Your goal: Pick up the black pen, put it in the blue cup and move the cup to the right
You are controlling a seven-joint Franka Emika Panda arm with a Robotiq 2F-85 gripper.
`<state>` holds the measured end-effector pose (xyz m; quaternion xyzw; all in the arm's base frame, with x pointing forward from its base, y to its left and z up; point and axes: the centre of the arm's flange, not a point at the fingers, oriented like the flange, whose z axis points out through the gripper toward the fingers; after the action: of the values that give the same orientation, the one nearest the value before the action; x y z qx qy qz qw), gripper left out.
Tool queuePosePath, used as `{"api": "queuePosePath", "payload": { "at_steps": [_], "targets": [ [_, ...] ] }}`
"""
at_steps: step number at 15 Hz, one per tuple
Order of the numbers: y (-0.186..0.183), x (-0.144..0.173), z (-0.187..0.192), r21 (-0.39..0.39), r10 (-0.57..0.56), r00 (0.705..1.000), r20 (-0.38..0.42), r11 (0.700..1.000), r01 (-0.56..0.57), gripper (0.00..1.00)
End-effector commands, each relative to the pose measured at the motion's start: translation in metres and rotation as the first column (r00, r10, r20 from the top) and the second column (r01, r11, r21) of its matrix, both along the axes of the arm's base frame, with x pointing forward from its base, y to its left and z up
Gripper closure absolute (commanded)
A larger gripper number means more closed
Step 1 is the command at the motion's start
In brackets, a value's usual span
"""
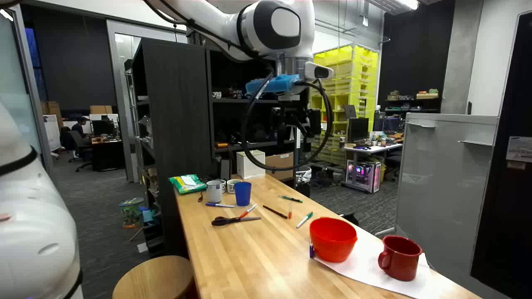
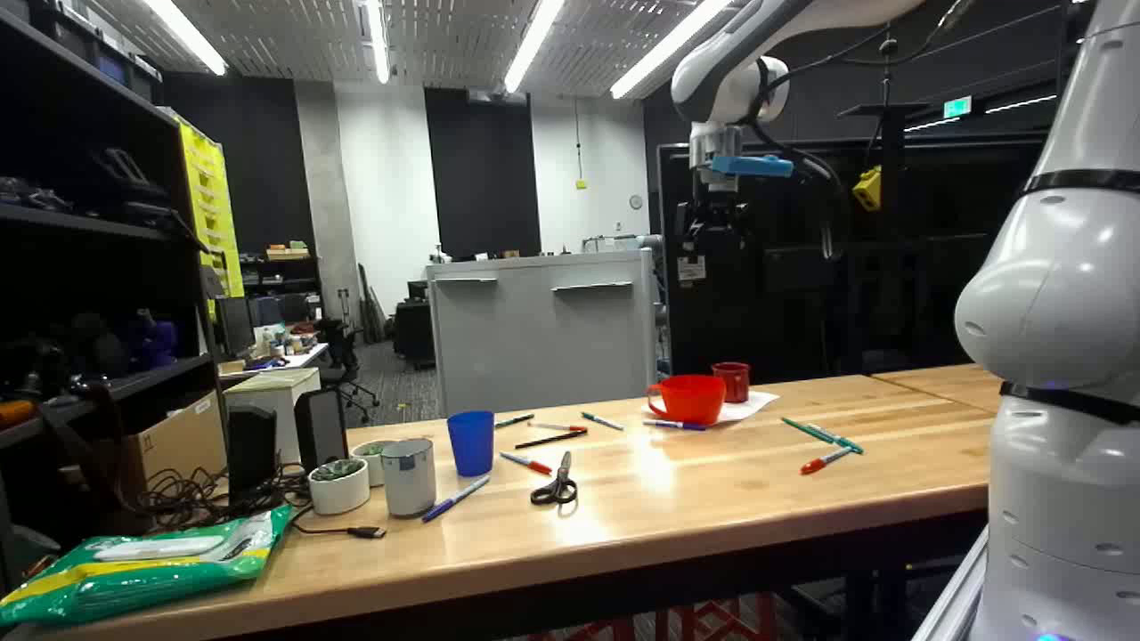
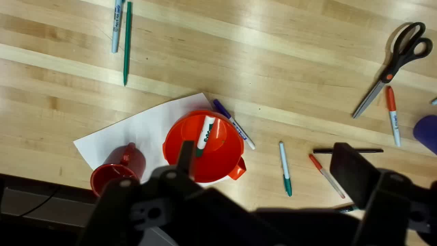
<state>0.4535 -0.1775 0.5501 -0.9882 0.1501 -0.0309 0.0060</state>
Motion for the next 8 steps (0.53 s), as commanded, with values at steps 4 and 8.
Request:
{"api": "queuePosePath", "payload": {
  "at_steps": [4, 8],
  "targets": [
    [0.015, 0.022, -0.007, -0.003, 0.073, 0.997, -0.008, 0.997, -0.073, 0.0],
    [0.056, 0.062, -0.024, -0.013, 0.285, 0.956, -0.07, 0.958, -0.287, 0.0]
  ]
}}
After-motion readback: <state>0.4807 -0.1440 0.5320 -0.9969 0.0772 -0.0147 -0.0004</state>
